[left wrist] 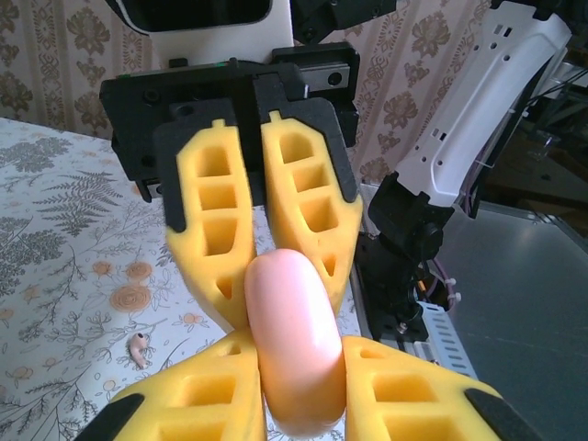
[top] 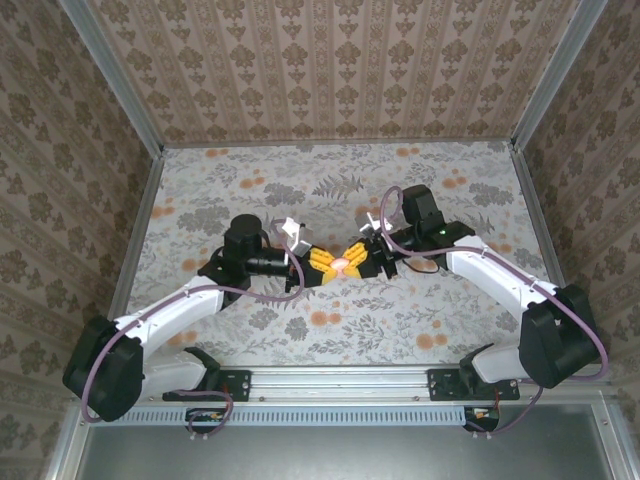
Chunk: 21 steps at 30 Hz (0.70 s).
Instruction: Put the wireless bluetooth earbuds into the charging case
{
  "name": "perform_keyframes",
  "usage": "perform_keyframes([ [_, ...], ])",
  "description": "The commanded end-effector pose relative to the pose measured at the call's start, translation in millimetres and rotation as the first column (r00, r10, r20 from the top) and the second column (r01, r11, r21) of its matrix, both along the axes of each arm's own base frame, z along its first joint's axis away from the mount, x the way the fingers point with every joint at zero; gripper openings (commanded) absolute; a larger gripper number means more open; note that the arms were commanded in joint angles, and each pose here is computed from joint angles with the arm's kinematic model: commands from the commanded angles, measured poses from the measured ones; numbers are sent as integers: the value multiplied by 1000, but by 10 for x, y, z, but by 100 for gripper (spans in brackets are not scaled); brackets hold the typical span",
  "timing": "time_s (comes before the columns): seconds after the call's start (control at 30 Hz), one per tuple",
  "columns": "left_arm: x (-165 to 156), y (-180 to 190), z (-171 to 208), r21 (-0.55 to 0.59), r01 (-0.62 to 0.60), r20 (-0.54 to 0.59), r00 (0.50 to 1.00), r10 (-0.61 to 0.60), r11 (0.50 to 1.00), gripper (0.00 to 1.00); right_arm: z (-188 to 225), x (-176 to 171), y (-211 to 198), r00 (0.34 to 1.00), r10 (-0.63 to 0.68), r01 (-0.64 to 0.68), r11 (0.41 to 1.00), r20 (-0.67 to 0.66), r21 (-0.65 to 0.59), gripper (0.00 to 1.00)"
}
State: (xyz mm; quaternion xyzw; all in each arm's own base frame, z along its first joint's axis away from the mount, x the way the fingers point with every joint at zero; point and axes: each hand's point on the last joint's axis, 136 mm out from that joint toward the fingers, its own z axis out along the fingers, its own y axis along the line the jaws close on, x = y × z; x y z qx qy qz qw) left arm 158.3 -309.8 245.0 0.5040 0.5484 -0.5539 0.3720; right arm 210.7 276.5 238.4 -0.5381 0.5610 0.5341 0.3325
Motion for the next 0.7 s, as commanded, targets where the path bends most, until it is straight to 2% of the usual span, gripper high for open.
perform_keyframes([
  [0.0,-43,-8,121,-19,18,53,998,-17,1000,25,53,-2,23,999,20,-20,1000,40,6,2],
  [0.03,-35,-8,108,-16,12,52,999,-11,1000,29,51,0,21,999,15,-16,1000,46,2,2],
  [0.1,-18,-7,87,-13,-1,59,998,1,1000,44,59,2,8,998,1,0,1000,68,-2,2],
  [0.2,-21,2,56,-16,-7,87,996,8,1000,51,68,24,-9,995,-39,39,999,91,4,1],
  [0.43,-79,7,28,-38,1,144,990,4,999,51,146,46,-30,983,-124,115,990,133,79,3],
  [0.67,-86,-32,-1,-49,12,141,990,-5,999,50,149,-38,-2,987,-112,98,988,119,120,3],
])
